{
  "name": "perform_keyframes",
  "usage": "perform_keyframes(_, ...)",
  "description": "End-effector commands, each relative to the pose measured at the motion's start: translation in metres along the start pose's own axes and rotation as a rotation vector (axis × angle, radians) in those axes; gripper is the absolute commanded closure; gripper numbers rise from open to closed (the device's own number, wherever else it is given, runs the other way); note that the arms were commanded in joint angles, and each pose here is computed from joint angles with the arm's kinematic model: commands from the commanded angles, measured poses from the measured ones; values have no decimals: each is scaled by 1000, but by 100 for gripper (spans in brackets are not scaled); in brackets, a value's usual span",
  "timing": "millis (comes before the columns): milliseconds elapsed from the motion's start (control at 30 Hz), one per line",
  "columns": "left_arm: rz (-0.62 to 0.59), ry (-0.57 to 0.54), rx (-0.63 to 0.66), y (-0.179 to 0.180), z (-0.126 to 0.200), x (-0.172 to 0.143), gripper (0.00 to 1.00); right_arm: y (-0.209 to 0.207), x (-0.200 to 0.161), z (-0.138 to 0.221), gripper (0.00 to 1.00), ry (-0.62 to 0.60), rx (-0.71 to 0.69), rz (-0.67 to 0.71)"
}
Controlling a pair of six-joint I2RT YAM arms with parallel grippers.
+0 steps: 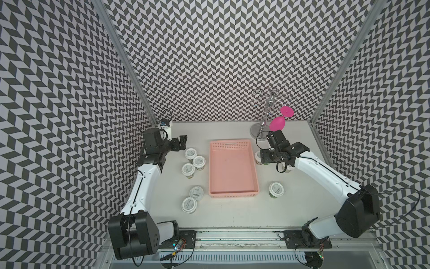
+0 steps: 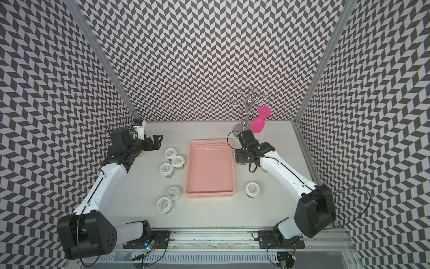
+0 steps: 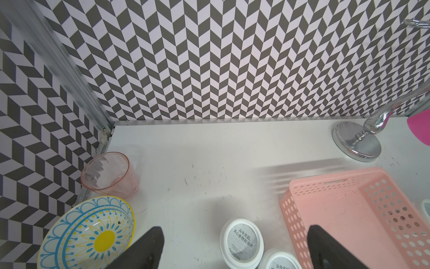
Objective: Put the yogurt in the basket
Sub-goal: Place the yogurt in the basket.
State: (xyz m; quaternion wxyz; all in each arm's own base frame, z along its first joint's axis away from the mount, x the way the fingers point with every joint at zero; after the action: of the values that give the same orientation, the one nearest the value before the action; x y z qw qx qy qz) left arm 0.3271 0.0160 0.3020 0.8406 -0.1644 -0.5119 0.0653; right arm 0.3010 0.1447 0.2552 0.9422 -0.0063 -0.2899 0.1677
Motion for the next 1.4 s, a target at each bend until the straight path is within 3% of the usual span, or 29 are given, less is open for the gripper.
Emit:
perform_keyframes(0,-7,-19,-8,0,3,2,0,7,15,0,24,-9,13,28)
perform_keyframes(400,-8,-21,-8,0,3,2,0,40,75,-12,26,-48,59,98)
perform_keyframes(700,-12,-22,-8,0,3,2,0,69,105,-45,26,-44,106,135)
perform_keyframes(1367,-8,-18,-8,0,2,2,0,86,93,-123,27,89,95,183)
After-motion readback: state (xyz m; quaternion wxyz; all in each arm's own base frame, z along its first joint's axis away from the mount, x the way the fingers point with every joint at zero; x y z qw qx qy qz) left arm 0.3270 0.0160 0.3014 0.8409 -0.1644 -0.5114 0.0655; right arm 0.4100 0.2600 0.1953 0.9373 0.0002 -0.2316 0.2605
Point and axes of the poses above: each gripper's point midway between its finger pads, its own z axis back along the fingers, its own y axis along the line the jaws close on, x = y × z, the point moved 9 cm from there along z, back along the fingers, and after that the axes turned 15 degrees about z, right-handed, at the moved point
